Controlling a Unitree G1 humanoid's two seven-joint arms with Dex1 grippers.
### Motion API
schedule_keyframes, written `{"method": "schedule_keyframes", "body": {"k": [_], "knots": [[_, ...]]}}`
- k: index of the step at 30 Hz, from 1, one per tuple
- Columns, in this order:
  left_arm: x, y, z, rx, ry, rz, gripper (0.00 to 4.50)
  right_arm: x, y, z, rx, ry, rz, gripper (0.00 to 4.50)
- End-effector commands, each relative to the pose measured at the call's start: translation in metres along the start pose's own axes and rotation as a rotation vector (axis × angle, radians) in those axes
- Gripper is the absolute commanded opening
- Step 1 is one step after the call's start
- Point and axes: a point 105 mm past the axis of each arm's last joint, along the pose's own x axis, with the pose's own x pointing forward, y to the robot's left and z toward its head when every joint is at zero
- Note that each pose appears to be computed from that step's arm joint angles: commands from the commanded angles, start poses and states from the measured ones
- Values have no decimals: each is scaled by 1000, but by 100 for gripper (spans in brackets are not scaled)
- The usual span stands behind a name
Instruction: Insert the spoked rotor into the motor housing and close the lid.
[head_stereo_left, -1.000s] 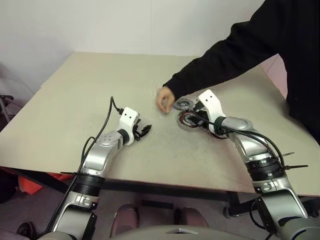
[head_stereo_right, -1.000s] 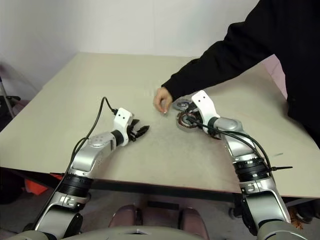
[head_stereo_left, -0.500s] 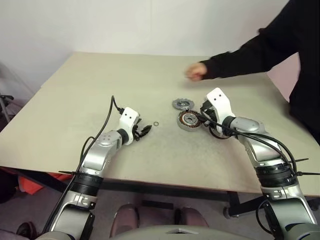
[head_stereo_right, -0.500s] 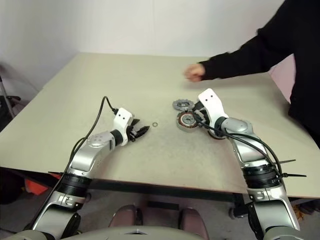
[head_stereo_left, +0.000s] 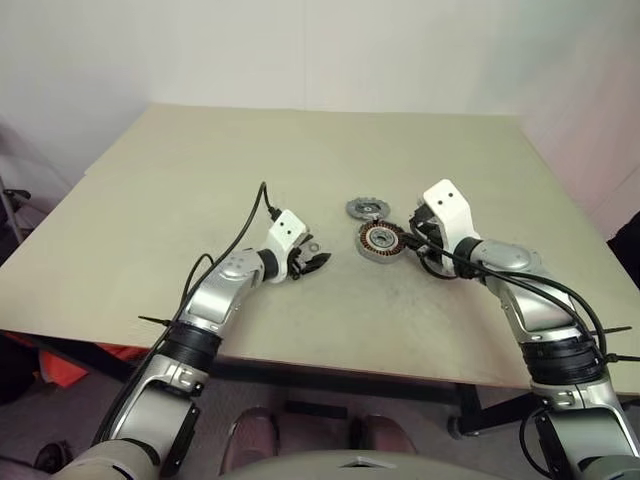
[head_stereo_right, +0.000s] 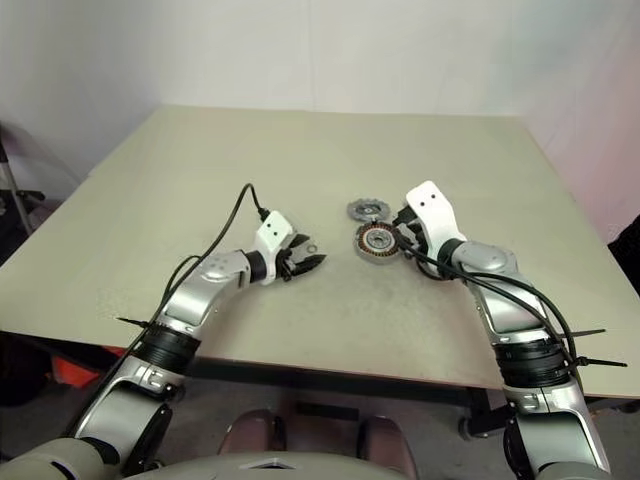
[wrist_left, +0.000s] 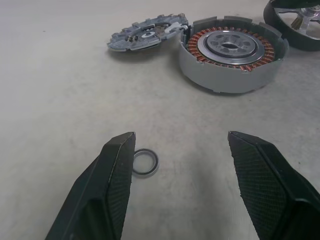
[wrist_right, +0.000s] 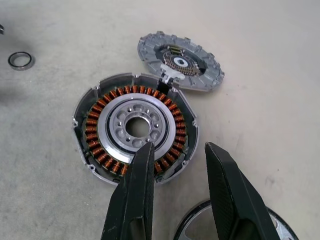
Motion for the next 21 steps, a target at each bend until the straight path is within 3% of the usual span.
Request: {"method": "schedule_keyframes", "body": {"k": [1,21], "knots": [[5,6,10,29,-23,28,311,-9,-9,17,-26,-58,-40,170],[22,9,-7,-39,44,87,311,-3,-10,18,-8,-61,-56,170]]}}
